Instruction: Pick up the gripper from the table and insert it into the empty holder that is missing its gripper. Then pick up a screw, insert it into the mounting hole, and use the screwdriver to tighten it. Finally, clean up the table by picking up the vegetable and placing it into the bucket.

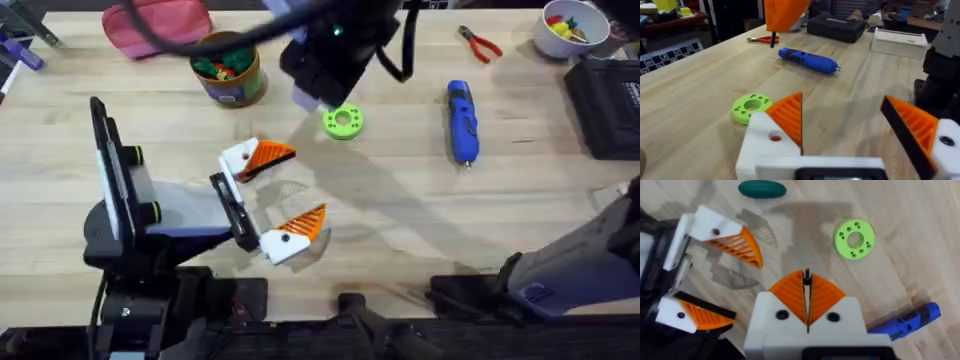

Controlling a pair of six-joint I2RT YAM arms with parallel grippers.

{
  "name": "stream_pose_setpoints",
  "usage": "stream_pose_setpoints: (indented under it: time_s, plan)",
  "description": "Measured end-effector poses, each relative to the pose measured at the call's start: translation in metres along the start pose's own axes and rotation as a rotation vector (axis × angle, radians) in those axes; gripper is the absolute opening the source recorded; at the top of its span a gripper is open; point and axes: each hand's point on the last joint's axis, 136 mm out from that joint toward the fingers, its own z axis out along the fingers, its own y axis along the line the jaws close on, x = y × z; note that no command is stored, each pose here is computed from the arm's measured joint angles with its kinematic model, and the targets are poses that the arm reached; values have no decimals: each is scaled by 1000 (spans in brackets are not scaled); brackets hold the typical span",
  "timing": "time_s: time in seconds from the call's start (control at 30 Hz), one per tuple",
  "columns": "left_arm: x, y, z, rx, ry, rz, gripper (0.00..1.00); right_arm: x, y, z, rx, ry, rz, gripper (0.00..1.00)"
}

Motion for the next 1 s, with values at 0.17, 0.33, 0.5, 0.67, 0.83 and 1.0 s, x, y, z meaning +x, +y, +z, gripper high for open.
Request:
stream_pose_setpoints:
  time_s: [0.17,0.33,0.5,0.67,0.83,1.0]
  plan:
    - [0,0,0,0,0,-1,986,0,9,-1,17,4,-46,5]
    - [0,0,0,0,0,0,986,-1,11,-1,30,5,-92,5]
    - [0,0,0,0,0,0,986,-1,11,-1,32,5,-137,5]
    - [0,0,0,0,0,0,985,-1,14,-2,30,3,-168,5]
    - [0,0,0,0,0,0,985,-4,28,-3,19,-8,-215,5]
    - [0,0,0,0,0,0,985,-7,47,-4,5,-20,-275,5]
